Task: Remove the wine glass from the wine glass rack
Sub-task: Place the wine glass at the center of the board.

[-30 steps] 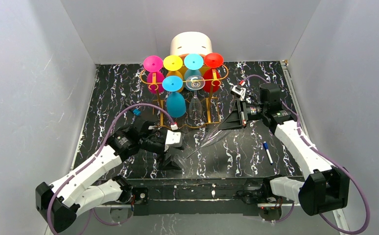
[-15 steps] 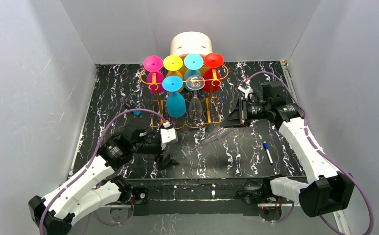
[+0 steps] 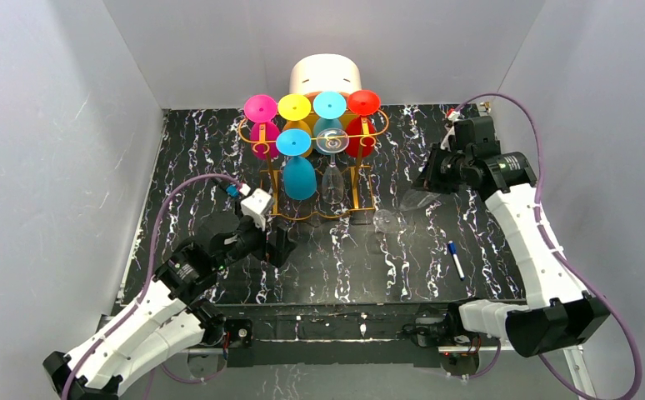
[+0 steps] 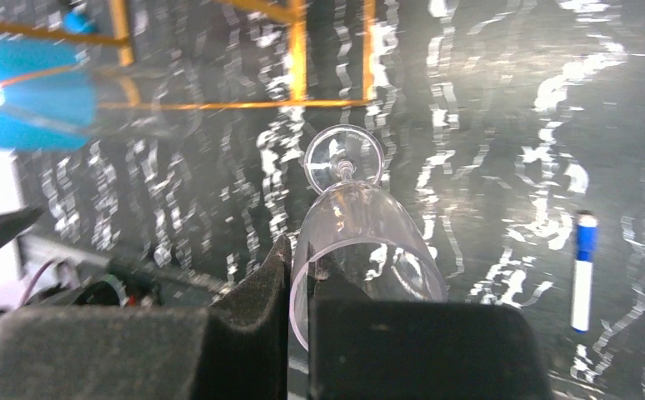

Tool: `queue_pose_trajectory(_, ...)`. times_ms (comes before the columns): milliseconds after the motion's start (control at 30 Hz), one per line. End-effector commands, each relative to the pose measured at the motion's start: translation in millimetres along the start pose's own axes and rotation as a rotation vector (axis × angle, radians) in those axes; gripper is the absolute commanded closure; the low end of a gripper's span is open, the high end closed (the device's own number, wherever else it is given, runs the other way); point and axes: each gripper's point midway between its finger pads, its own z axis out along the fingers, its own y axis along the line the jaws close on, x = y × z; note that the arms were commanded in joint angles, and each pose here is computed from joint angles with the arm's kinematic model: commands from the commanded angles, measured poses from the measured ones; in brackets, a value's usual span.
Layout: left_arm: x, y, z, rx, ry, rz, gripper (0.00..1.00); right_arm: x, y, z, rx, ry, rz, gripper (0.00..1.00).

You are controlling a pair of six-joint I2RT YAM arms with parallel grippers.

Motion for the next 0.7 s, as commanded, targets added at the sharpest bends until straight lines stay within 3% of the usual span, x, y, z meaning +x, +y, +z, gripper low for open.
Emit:
queue_pose_trajectory(0,-8.2,17.6,-7.3,-0.146,-0.008,-0.160,0.02,-33.7,-37.2,0.5,0.245,-0.116,0.012,0.99)
queue_pose_trajectory(267,-20.6,18.5,-16.2,-0.159,-0.046,-0.172,0.02,-82.6,-46.7,27.6,0.349,-0.169,0.002,0.99)
queue_pose_trajectory(667,-17.4,28.6,-29.8,-0.229,-0.071,-0.231,0.02,-134.8,-32.9,87.3,0.326,-0.165,-0.027,0.99)
